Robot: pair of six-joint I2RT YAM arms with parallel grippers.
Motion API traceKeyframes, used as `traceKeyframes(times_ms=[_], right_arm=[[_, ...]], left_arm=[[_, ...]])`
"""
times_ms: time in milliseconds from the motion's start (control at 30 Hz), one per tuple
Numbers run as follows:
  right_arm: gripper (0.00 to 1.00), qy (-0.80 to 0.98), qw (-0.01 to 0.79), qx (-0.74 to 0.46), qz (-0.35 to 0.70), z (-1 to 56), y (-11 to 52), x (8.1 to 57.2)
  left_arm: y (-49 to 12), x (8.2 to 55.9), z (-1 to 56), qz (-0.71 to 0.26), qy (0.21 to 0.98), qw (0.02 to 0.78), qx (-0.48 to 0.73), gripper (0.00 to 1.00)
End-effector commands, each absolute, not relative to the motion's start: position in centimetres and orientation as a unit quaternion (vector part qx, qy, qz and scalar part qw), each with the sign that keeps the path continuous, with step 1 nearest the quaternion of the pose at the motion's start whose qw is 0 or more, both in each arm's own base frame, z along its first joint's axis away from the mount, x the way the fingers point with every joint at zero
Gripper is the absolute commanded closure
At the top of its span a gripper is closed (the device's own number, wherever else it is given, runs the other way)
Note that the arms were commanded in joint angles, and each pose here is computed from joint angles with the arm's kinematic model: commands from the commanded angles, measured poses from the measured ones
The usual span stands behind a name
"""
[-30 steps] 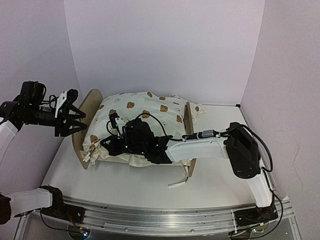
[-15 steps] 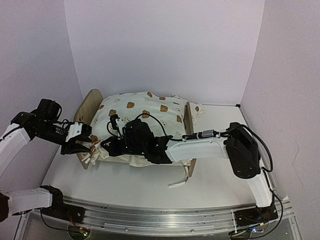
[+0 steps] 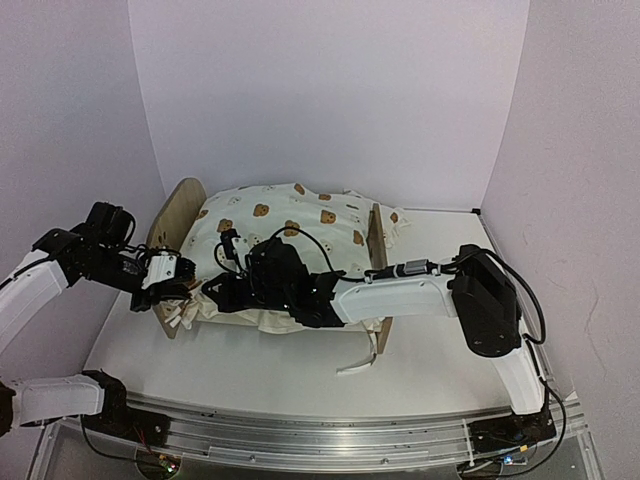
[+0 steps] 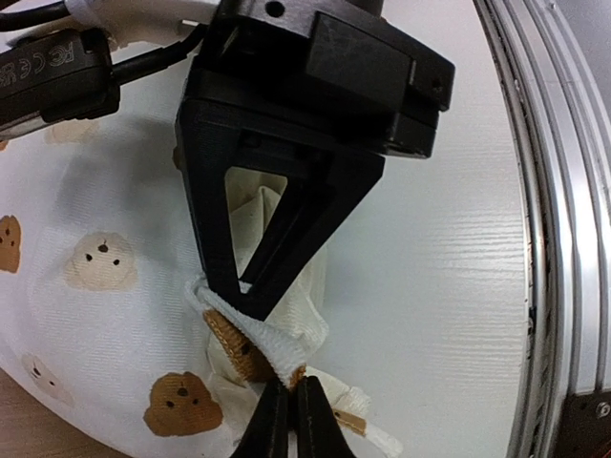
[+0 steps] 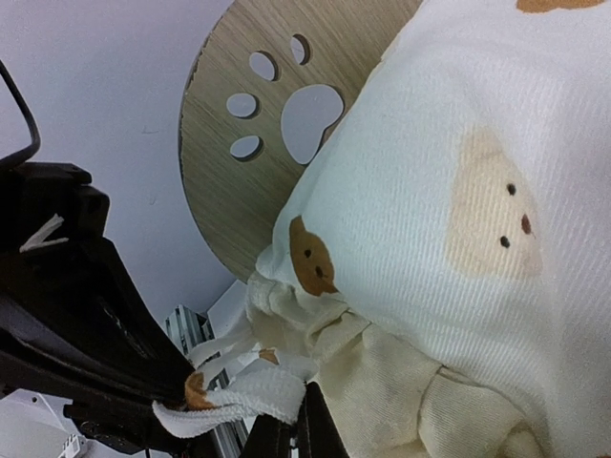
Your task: Set up the pet bed
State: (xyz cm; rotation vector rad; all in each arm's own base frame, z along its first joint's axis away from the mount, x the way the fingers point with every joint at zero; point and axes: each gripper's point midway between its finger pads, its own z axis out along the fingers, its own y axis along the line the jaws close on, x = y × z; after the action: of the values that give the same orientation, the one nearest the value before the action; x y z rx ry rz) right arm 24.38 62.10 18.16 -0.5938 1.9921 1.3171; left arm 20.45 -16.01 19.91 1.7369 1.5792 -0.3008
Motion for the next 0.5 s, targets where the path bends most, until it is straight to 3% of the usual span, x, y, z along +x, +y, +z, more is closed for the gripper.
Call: traceKeyframes(times_ms=[0,167,467], right_arm=[[1.0,0.751,0.341,-0.225,0.519,20.5,61.9,24.0],[1.0,0.766,0.328,-0.247,0.495,18.6,60.5,23.2],[0.97,0.78,0.252,-0.291,0.493,15.2,57.9,19.4]], left_arm=[[-16.0,21.8,21.4,-0.074,0.594,0.415,0.685,1.0],[-14.6,23.6,23.0,-0.009,0.605,0.423,0.674,1.0],[-13.9,23.9,24.1,0.009,0.621,0.426,0.658,1.0]])
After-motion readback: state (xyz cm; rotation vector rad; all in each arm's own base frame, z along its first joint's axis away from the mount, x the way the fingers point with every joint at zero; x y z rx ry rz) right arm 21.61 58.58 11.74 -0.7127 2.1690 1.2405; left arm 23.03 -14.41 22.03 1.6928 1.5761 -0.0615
